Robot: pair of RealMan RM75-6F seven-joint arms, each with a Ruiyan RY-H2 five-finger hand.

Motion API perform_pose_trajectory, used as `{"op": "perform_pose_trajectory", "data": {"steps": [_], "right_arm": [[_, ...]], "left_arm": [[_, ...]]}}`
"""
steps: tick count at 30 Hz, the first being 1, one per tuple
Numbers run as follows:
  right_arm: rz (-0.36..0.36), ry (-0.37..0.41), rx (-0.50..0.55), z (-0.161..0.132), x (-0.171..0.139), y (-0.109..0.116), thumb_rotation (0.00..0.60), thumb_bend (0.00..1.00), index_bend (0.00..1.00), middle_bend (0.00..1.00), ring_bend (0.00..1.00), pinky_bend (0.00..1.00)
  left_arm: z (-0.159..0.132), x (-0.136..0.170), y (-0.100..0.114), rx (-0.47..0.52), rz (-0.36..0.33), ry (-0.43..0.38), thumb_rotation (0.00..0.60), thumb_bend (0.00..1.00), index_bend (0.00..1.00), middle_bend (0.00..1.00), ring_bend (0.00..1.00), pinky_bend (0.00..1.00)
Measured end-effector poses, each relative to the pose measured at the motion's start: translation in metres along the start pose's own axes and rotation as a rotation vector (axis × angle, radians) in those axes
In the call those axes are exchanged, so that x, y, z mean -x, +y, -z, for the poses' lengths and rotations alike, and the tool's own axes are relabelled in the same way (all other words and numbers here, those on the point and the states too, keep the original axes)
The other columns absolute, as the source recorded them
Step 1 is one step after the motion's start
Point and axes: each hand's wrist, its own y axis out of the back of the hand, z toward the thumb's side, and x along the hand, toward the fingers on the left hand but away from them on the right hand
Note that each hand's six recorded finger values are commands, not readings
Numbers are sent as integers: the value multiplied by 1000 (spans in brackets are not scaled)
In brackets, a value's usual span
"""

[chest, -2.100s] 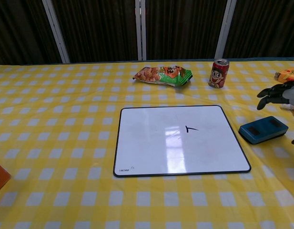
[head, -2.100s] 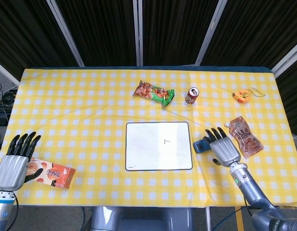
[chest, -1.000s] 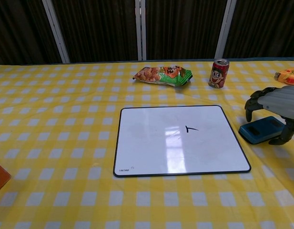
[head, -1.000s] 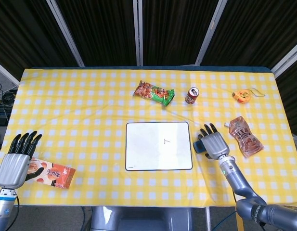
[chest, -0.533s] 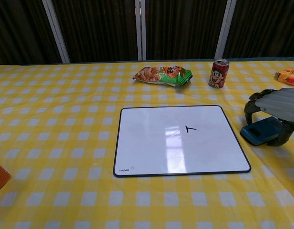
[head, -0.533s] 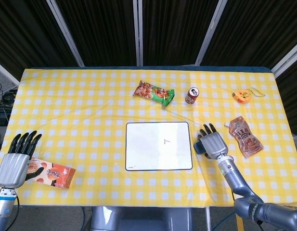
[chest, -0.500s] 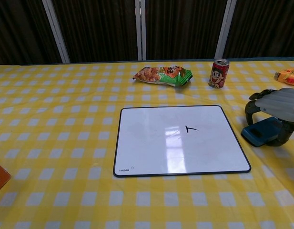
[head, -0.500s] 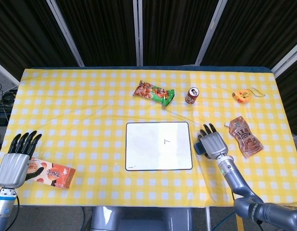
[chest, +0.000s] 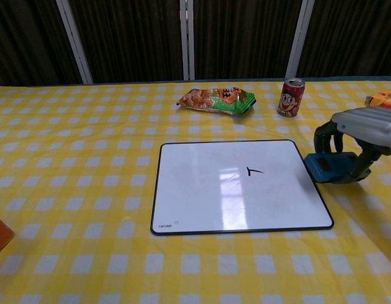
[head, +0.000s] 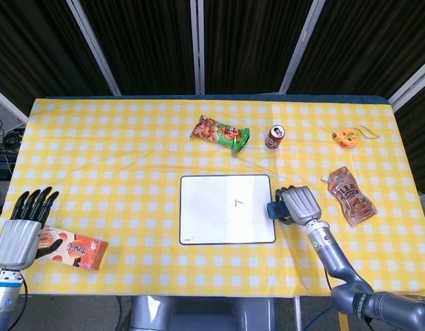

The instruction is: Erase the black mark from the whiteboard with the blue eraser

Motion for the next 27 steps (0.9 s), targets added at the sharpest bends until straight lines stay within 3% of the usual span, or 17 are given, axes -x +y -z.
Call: {"op": "perform_pose_trajectory", "data": {"steps": [5, 10, 20, 27], "right_arm": [[37, 54, 95, -26, -3, 20, 600, 180, 815, 687, 704, 757], [50, 105, 104, -56, 0, 29, 600, 180, 816, 688, 705, 757], [15, 195, 118, -124, 17, 17, 600, 179, 817, 688, 705, 757], [-24, 216, 103, -152, 35, 2, 600, 179, 817, 688, 705, 758]], "left_arm": [[1, -1, -1, 3, 6, 3, 600, 30, 0, 0, 0, 0], [1, -1, 0, 9, 6, 3, 600, 32, 0, 0, 0, 0], [5, -4, -1, 24, 19, 11, 600, 32, 0, 0, 0, 0], [10, -7, -3, 31, 31, 27, 600, 31, 0, 0, 0, 0]]}}
